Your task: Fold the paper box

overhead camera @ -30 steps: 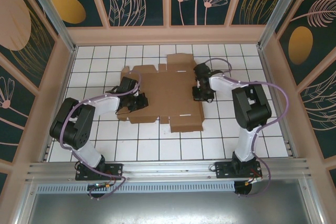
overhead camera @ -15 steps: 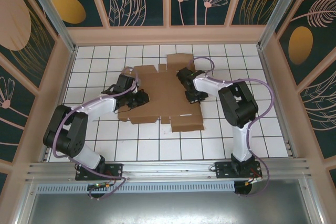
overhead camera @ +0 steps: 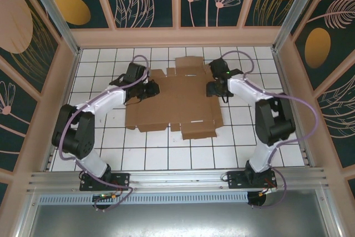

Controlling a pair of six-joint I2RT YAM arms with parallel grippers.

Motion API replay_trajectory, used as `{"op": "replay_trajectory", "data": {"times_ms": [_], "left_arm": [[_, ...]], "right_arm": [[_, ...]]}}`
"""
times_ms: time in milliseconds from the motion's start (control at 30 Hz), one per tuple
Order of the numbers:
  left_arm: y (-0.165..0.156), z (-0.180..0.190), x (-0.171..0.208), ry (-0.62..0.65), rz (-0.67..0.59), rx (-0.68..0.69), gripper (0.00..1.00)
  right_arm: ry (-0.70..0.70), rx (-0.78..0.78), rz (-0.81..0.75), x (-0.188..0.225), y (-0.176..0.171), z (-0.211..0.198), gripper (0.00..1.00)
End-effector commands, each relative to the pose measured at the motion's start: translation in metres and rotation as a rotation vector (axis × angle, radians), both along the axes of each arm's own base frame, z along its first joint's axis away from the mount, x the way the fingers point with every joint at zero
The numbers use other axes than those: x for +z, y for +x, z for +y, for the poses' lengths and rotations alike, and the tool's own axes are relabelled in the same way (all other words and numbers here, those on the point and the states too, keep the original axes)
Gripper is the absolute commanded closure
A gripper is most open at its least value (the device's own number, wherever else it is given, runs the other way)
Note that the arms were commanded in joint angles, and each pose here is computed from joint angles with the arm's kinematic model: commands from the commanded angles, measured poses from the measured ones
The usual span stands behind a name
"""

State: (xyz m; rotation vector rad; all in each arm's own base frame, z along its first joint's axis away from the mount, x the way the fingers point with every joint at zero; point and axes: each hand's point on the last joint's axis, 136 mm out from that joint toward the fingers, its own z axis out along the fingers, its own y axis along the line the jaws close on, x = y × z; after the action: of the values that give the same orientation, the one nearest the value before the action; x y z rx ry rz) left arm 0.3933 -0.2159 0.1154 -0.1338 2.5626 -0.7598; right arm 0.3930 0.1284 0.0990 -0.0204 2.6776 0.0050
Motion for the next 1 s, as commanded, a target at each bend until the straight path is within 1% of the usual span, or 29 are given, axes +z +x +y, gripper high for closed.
{"op": "replay_trajectory", "data": {"times_ms": [0,33,67,100,167,200,333,400,533,667,800,867,967], "left_arm": [[0.008,-0.001,-0.023,0.1,0.054,-0.031,0.83],[0.011,-0.004,-0.025,0.108,0.057,-0.035,0.83],[0.015,-0.006,-0.027,0.117,0.059,-0.039,0.84],[0.018,-0.007,-0.03,0.134,0.062,-0.038,0.84],[0.023,-0.005,-0.038,0.166,0.071,-0.034,0.87],[0.024,-0.004,-0.043,0.183,0.08,-0.037,0.89],[0.019,-0.001,-0.059,0.236,0.11,-0.063,0.95],[0.01,0.001,-0.067,0.271,0.125,-0.082,0.97],[-0.012,0.01,-0.081,0.306,0.16,-0.099,0.98],[-0.036,0.02,-0.095,0.326,0.201,-0.115,0.99],[-0.061,0.031,-0.109,0.34,0.242,-0.124,0.99],[-0.072,0.03,-0.112,0.321,0.26,-0.133,0.99],[-0.089,0.021,-0.109,0.296,0.267,-0.164,1.0]], "right_arm": [[0.134,-0.049,-0.164,0.058,0.008,0.005,0.26],[0.159,-0.051,-0.182,0.066,0.005,0.007,0.29],[0.195,-0.033,-0.181,0.069,0.001,0.012,0.35],[0.233,-0.016,-0.17,0.068,-0.006,0.019,0.49],[0.29,0.026,-0.112,0.057,-0.021,0.035,0.86],[0.298,0.042,-0.072,0.047,-0.03,0.043,1.0],[0.265,0.109,0.079,-0.001,-0.062,0.067,1.0],[0.252,0.121,0.173,-0.025,-0.075,0.076,1.0],[0.155,0.14,0.258,-0.06,-0.091,0.083,1.0],[0.084,0.102,0.295,-0.083,-0.084,0.072,1.0],[0.042,0.106,0.312,-0.099,-0.066,0.072,1.0],[0.029,0.086,0.333,-0.108,-0.05,0.063,1.0],[0.036,0.087,0.338,-0.114,-0.028,0.068,1.0]]}}
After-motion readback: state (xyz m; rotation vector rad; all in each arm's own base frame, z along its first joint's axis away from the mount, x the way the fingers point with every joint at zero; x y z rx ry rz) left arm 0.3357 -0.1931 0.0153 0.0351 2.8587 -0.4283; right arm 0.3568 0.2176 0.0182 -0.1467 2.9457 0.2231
